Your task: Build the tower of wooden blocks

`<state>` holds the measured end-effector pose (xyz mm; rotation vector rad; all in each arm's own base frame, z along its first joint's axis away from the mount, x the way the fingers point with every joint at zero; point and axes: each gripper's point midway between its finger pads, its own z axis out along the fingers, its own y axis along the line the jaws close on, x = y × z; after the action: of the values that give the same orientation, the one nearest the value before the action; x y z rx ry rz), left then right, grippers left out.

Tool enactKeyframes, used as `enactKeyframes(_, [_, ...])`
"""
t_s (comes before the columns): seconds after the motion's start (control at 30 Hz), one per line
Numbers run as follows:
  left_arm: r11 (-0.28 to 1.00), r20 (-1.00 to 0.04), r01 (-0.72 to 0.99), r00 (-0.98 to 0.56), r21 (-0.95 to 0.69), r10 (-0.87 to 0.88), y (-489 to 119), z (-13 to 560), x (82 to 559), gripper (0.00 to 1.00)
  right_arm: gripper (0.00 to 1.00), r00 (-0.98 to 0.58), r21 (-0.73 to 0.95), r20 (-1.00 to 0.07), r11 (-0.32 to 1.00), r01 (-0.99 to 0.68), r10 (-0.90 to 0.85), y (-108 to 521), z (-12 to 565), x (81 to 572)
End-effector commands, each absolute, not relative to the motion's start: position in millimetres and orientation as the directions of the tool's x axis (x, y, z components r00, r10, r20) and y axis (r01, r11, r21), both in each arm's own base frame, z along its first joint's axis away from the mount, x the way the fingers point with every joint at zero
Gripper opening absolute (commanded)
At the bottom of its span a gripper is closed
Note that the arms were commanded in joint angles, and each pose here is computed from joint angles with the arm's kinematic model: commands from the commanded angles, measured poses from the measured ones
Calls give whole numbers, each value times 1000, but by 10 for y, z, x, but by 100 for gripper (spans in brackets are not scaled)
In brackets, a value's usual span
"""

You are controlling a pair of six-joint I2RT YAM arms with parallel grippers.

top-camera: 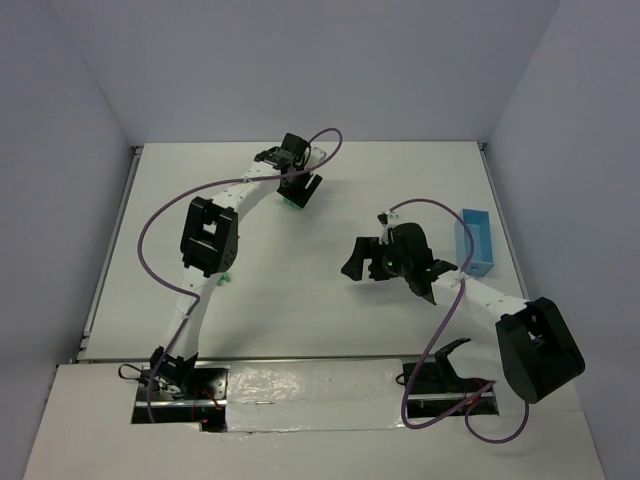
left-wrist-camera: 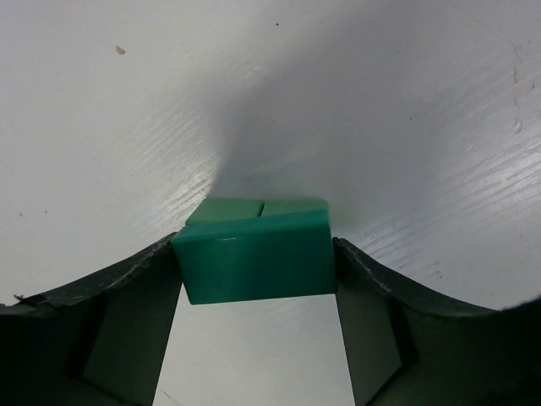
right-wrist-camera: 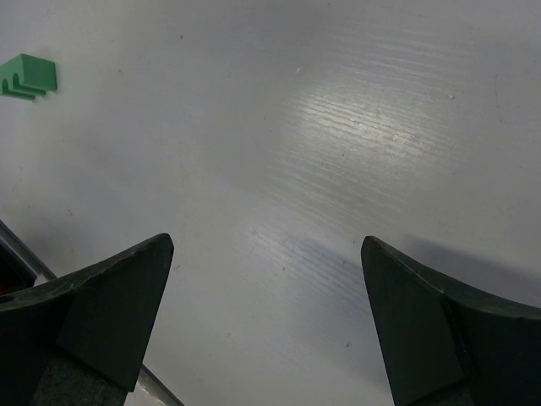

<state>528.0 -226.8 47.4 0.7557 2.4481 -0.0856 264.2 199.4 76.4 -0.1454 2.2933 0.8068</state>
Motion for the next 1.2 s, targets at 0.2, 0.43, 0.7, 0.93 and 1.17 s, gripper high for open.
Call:
enactKeyframes(0.2, [832, -574, 544, -650, 105, 498, -2277, 563, 5377, 79, 100, -721, 492, -685, 798, -349, 106, 2057, 917, 2745])
enactKeyframes(0.43, [836, -573, 538, -653, 110, 495, -2272, 564, 5379, 89, 100, -725, 492, -681, 797, -350, 103, 2061, 908, 2735])
enactKeyframes(0.7, [845, -583, 522, -654, 115, 483, -2262, 616, 5397, 100, 100, -723, 493, -683, 793, -357, 99, 2082, 916, 2734])
enactKeyframes(0.93, [878, -636, 460, -641, 130, 430, -2241, 926, 5483, 99, 100, -725, 492, -682, 792, -362, 92, 2096, 910, 2730])
enactKeyframes(1.17, [891, -669, 434, -625, 131, 403, -2296, 1115, 5498, 100, 100, -730, 491, -678, 794, -359, 89, 2099, 892, 2730])
